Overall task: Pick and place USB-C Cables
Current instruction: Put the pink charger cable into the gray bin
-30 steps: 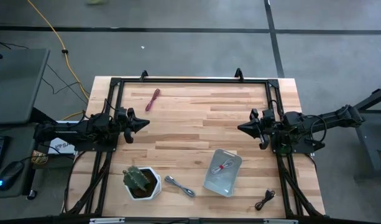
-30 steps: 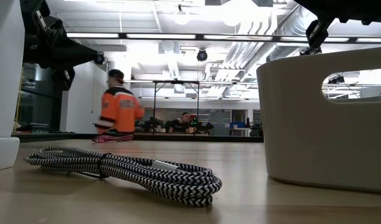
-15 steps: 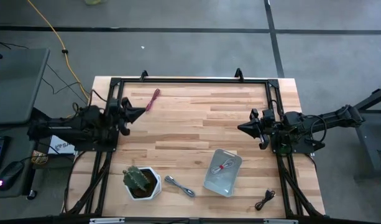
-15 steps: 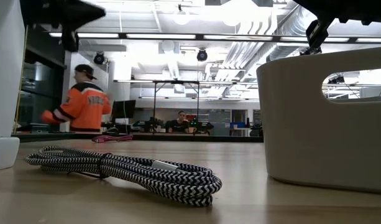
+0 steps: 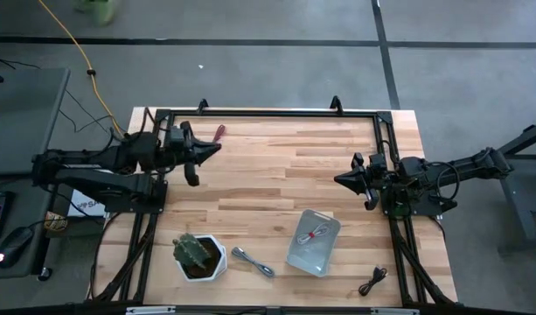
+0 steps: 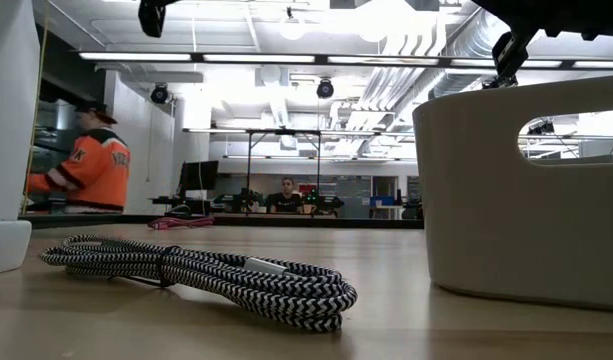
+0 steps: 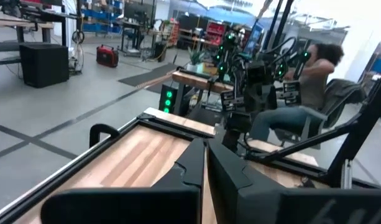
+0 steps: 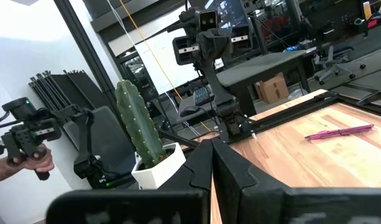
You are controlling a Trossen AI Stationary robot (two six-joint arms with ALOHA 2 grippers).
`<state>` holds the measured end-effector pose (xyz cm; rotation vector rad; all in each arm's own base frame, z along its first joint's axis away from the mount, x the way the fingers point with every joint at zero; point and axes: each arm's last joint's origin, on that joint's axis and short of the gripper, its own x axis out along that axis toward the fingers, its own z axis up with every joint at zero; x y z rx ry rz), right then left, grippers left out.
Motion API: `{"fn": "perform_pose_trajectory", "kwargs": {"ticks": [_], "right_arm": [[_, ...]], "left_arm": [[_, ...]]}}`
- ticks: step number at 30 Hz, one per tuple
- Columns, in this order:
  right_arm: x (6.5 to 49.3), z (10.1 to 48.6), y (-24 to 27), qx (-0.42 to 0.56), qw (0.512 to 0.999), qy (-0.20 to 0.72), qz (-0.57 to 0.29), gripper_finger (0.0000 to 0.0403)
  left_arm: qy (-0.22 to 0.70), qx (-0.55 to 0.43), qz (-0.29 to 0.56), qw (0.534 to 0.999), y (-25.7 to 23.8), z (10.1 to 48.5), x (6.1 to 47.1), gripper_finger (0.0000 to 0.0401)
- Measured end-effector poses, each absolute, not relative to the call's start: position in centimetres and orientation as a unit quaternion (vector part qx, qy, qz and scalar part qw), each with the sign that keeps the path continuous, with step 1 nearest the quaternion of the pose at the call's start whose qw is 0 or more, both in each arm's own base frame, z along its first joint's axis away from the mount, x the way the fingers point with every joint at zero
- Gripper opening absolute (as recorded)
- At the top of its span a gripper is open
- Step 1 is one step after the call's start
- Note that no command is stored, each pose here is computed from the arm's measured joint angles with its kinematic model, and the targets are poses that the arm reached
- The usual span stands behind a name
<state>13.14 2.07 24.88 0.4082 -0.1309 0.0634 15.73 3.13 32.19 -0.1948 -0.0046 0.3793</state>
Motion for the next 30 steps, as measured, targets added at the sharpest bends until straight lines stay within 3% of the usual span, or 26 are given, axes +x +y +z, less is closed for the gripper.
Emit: {"fn": "perform_pose_trajectory", "kwargs": {"ticks": [20, 30], "right_arm": [[13.1, 24.9, 2.1, 0.202, 0.977, -0.065, 0.033, 0.0000], [13.1, 24.9, 2.1, 0.202, 0.977, -0.065, 0.033, 0.0000]], "left_arm": [[0.015, -0.068, 0.215, 0.974, 3.4, 31.7, 16.4, 0.0003], [0.085, -0.163, 0.332, 0.925, 5.8, 29.0, 17.5, 0.0070]]}}
